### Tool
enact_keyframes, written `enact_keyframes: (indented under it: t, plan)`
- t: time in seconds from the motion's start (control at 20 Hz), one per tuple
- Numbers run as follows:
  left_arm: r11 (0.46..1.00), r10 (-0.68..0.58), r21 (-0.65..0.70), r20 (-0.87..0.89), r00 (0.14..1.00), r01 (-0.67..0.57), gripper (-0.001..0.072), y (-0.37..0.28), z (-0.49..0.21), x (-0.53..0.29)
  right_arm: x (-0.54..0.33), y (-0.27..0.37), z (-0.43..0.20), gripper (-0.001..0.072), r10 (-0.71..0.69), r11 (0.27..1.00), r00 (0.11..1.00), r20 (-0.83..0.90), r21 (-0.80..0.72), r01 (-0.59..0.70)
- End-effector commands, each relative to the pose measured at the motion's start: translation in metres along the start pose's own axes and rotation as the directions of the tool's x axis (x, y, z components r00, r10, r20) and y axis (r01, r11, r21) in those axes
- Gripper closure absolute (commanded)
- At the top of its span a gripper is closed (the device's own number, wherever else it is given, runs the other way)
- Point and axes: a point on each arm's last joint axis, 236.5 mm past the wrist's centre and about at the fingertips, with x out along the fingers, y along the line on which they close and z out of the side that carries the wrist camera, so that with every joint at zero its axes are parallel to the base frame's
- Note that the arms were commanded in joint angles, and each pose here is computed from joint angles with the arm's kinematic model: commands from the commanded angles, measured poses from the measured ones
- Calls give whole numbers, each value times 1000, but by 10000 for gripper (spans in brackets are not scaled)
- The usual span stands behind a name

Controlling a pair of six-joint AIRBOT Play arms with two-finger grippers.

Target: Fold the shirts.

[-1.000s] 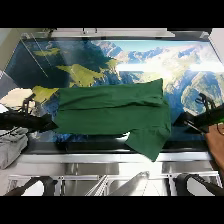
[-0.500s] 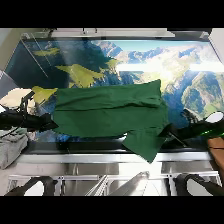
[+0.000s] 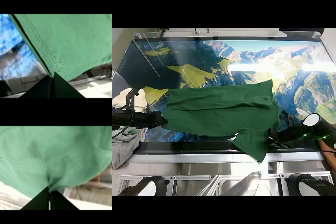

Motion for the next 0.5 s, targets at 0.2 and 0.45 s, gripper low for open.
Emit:
enact_keyframes:
  t: [0.2,0.45]
  plan:
    - [1000,-1,5,-1,1000,1,685,-2,-2,-3,-46,-20,-27,686,-164,965,982,94,-191,180]
    - [1000,-17,-5,-105,994,16,687,-8,-30,-7,-55,-18,-62,686,-167,962,986,7,-216,165]
